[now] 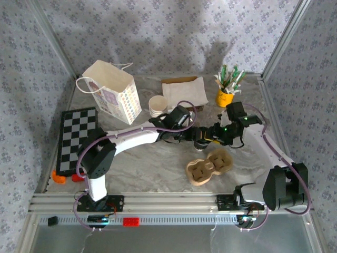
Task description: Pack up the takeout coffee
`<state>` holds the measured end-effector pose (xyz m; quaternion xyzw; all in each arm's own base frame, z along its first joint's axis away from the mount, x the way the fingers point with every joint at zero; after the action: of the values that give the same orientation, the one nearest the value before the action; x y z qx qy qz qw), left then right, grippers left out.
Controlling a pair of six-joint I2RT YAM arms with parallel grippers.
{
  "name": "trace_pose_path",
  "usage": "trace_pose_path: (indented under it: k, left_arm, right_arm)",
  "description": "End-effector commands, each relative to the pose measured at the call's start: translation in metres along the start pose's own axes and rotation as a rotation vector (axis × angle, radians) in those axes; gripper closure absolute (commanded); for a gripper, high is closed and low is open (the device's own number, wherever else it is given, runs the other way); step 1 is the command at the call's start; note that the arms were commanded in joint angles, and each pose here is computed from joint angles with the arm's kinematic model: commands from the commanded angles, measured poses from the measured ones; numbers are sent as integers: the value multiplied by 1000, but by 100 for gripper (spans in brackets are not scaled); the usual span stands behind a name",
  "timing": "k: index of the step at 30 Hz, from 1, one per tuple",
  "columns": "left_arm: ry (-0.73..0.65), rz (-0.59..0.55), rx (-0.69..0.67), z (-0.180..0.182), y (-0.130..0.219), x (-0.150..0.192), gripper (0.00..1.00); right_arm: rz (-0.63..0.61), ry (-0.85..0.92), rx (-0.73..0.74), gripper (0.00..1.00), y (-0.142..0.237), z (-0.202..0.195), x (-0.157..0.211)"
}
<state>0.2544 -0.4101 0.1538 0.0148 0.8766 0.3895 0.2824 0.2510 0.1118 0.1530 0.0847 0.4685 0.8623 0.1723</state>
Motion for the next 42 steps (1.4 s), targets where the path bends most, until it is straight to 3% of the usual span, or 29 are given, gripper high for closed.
trace_pose_path:
  k: [1,8,13,31,42]
  left_arm:
    - [18,174,-194,46,-18,45,57]
    - [5,157,-198,43,-16,37,57]
    - [0,149,-193,40,-17,33,57]
    - [-4,145,-186,38,-16,31,57]
    - [-9,145,-186,35,-17,31,57]
  right_arm:
    - [92,-71,76,60,-19,-27,18]
    - [36,-48,-35,53,14,1,14]
    - [-35,-79,-18,49,34,-1,2]
    - [-3,-25,137,64,15,-10,-9]
    - [-1,-18,144,65,19,-2,-7]
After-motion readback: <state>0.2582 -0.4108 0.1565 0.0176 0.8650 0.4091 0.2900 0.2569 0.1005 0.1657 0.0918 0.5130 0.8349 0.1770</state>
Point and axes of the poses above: each hand's point on the last joint's axis, 136 mm out from that joint toward the fingers, its own y axis back along the fingers, its own z axis along the line the jaws close on, x = y × z, the point moved 3 cm from there along y, back along the fingers, and after that the axes turned 13 degrees about -y, right-handed, at the moved point
